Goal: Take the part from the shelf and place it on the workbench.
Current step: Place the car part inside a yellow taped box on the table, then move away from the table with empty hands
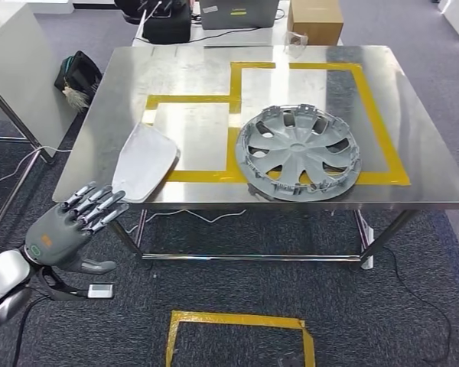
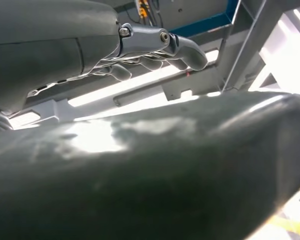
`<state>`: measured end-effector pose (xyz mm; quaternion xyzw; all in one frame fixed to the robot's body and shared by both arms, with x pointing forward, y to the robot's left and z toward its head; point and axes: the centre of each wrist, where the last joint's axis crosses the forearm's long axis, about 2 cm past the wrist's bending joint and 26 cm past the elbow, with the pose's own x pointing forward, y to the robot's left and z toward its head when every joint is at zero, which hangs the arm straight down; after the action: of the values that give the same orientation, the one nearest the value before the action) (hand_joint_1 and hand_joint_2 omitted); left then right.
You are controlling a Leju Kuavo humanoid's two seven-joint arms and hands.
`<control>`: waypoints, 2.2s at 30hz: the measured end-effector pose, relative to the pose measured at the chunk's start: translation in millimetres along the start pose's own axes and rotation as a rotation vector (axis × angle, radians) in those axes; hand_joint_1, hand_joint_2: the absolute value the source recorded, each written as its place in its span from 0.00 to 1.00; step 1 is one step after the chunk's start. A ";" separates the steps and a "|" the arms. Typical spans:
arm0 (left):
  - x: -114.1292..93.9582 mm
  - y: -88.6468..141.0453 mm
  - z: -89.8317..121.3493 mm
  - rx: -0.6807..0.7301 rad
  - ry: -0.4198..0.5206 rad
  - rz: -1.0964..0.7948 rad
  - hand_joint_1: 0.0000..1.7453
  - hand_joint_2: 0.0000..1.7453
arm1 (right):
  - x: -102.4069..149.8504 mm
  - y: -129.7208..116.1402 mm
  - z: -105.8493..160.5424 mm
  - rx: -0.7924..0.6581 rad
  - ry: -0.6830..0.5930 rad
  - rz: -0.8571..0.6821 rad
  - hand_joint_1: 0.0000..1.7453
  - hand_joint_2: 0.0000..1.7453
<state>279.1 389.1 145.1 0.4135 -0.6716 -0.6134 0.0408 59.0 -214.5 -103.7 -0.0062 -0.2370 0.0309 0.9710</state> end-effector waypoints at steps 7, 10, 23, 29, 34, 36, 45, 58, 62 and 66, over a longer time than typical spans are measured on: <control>2.7 -0.9 -3.5 -0.008 -0.002 0.012 0.00 0.00 | -1.4 -1.2 0.3 -0.006 -0.001 -0.004 0.00 0.00; 3.4 -0.9 -7.6 -0.004 -0.009 0.014 0.00 0.00 | -1.4 -1.7 0.2 -0.009 -0.005 -0.007 0.00 0.00; 4.8 -0.3 -27.1 0.009 -0.028 0.021 0.00 0.00 | -4.0 -3.5 0.7 0.006 -0.019 -0.013 0.00 0.00; 2.1 1.0 -32.5 0.020 -0.026 0.013 0.00 0.00 | -4.6 -4.9 0.7 0.003 -0.018 -0.012 0.00 0.00; 3.4 0.0 -34.3 0.021 -0.029 0.016 0.00 0.00 | -8.3 -5.7 1.9 0.002 -0.011 -0.011 0.00 0.00; 3.8 -0.4 -34.5 0.020 -0.029 0.018 0.00 0.00 | -8.2 -5.9 1.8 0.001 -0.011 -0.011 0.00 0.00; 4.2 -1.1 -34.5 0.017 -0.031 0.019 0.00 0.00 | -5.3 -6.7 0.6 -0.001 -0.018 -0.010 0.00 0.00; 4.8 -2.6 -34.5 0.014 -0.031 0.020 0.00 0.00 | -6.0 -7.6 0.8 -0.003 -0.017 -0.010 0.00 0.00; 6.6 -3.5 -34.3 0.016 -0.027 0.022 0.00 0.00 | -10.6 -7.8 2.4 -0.003 -0.008 -0.009 0.00 0.00; 7.6 -4.0 -34.4 0.017 -0.026 0.020 0.00 0.00 | -11.4 -7.9 2.6 -0.003 -0.006 -0.009 0.00 0.00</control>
<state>295.6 357.7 146.7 0.3992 -0.6814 -0.6125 0.0349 48.1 -223.0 -106.4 -0.0066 -0.2400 0.0262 0.9704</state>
